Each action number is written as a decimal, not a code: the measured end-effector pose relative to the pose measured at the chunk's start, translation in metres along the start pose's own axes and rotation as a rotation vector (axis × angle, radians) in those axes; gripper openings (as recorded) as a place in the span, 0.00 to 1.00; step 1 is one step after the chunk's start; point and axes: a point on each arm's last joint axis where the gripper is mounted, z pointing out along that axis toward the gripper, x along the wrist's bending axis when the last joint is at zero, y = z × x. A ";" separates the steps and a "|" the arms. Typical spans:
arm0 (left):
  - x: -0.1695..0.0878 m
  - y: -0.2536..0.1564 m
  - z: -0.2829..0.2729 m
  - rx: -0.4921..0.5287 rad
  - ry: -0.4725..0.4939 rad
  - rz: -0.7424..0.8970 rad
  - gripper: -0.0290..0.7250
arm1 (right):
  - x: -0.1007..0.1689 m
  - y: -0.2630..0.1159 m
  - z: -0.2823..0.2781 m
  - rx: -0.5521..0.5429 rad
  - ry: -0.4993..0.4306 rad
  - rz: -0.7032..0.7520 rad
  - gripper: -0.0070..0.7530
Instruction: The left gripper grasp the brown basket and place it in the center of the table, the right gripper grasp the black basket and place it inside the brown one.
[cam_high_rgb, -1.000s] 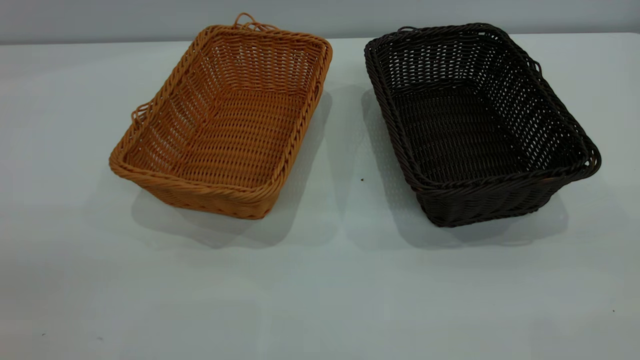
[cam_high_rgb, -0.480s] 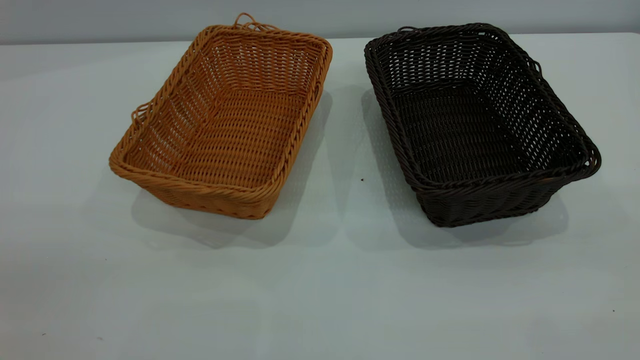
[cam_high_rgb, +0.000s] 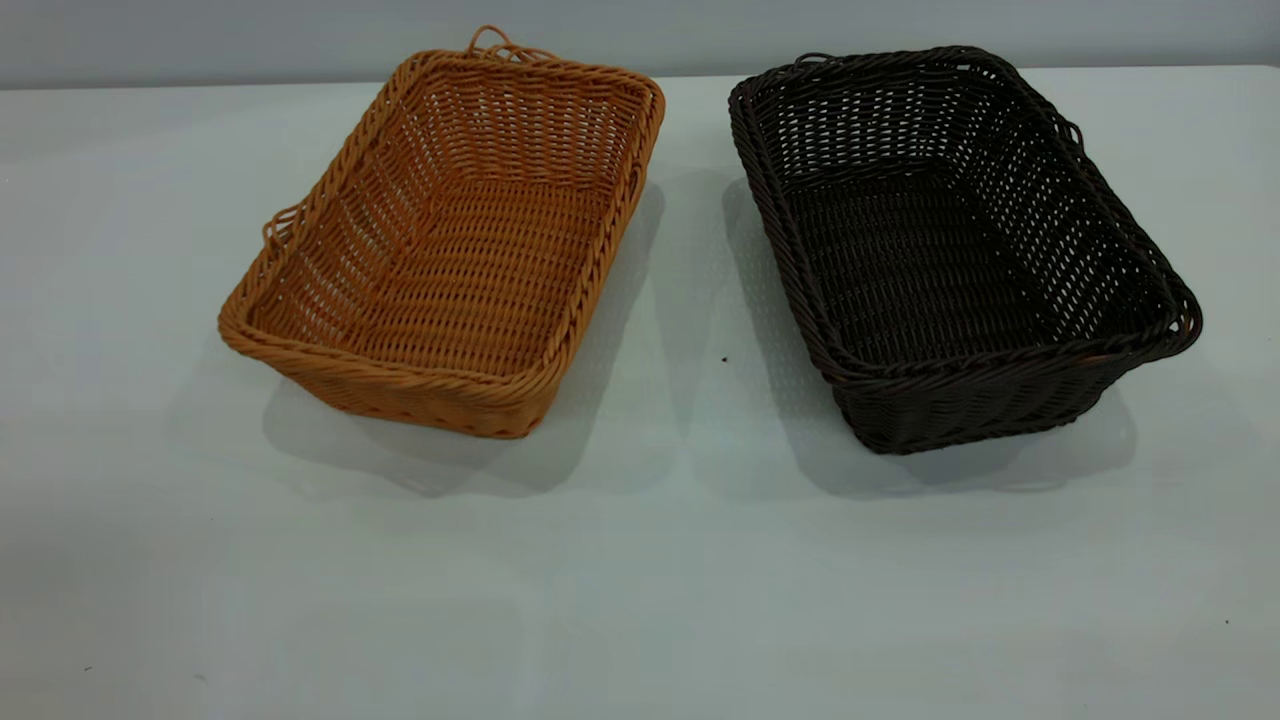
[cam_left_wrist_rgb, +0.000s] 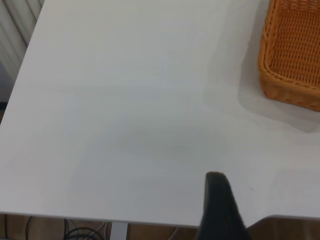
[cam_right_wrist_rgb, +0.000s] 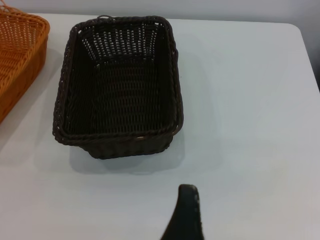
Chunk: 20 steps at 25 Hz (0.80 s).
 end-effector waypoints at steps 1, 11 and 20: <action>0.000 0.000 0.000 0.000 0.000 0.000 0.61 | 0.000 0.000 0.000 0.000 0.000 0.000 0.78; -0.001 0.016 0.015 0.125 0.006 0.007 0.61 | 0.001 0.011 0.017 0.130 0.019 -0.010 0.73; -0.011 0.081 0.087 0.346 -0.031 0.094 0.64 | 0.012 0.039 0.097 0.509 0.174 0.007 0.72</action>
